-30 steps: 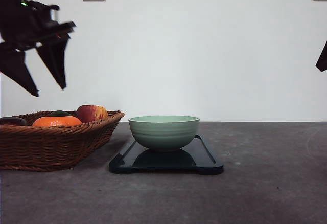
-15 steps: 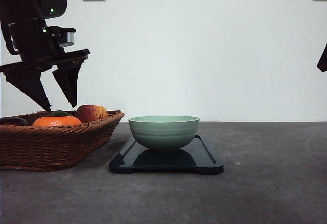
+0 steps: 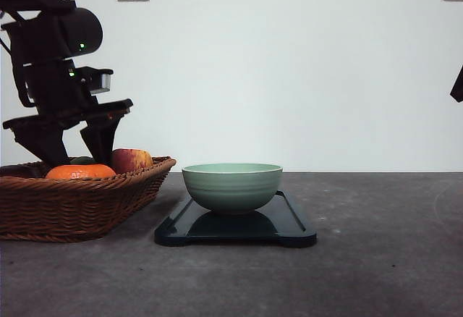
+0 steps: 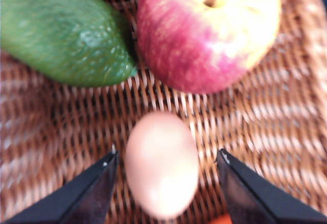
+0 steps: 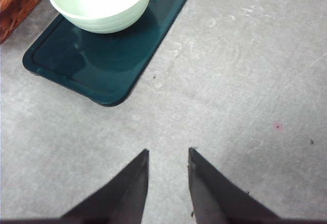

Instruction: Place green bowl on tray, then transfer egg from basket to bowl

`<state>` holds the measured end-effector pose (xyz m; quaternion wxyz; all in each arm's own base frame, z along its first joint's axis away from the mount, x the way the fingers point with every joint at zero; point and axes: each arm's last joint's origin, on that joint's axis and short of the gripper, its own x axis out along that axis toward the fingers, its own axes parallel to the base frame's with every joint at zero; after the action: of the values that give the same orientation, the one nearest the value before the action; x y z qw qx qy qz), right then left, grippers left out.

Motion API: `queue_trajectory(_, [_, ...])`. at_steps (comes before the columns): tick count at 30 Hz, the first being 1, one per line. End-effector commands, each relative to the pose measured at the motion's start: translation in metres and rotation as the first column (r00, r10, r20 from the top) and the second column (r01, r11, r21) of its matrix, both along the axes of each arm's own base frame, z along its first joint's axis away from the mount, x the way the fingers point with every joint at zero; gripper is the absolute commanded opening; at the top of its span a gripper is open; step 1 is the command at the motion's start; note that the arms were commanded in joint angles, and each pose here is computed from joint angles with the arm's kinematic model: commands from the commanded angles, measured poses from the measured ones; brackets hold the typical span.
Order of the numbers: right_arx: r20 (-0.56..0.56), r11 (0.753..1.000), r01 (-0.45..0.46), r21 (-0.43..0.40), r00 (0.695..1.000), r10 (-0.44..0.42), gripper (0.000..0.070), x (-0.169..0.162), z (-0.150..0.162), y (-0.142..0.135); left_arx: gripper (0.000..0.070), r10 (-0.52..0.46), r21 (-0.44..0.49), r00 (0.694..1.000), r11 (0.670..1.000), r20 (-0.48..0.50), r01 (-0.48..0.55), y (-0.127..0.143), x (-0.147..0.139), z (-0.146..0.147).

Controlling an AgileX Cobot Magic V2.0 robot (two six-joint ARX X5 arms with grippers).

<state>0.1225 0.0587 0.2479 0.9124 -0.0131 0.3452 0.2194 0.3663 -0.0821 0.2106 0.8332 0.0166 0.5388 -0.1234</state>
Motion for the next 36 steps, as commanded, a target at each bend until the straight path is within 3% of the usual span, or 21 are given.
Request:
queue_trajectory(1, [0.002, 1.0, -0.001, 0.003, 1.0, 0.001, 0.0149, 0.001, 0.0, 0.001, 0.0391, -0.016, 0.012, 1.0, 1.0, -0.001, 0.016, -0.003, 0.008, -0.006])
queue_trajectory(12, [0.003, 1.0, 0.002, 0.001, 1.0, -0.002, 0.0149, 0.001, 0.0, 0.001, 0.0368, -0.016, 0.013, 1.0, 1.0, -0.006, 0.016, -0.004, 0.011, -0.012])
queue_trajectory(16, [0.002, 1.0, 0.008, 0.002, 1.0, -0.008, 0.0149, 0.001, 0.0, 0.001, 0.0229, -0.016, 0.015, 1.0, 1.0, -0.014, 0.016, -0.004, 0.01, -0.012])
queue_trajectory(21, [-0.002, 1.0, 0.015, 0.009, 1.0, -0.015, 0.0149, 0.001, 0.0, 0.001, 0.0141, -0.016, 0.019, 0.999, 1.0, -0.033, 0.017, -0.003, 0.008, -0.013])
queue_trajectory(29, [-0.003, 1.0, 0.016, 0.011, 1.0, -0.016, 0.0149, 0.001, 0.0, 0.001, 0.0142, -0.014, 0.02, 0.999, 1.0, -0.048, 0.015, -0.002, 0.006, -0.008])
queue_trajectory(36, [-0.003, 1.0, 0.016, 0.011, 1.0, -0.016, 0.0149, 0.001, 0.0, 0.001, 0.0142, -0.016, 0.016, 1.0, 1.0, -0.018, 0.017, 0.0, -0.003, 0.018])
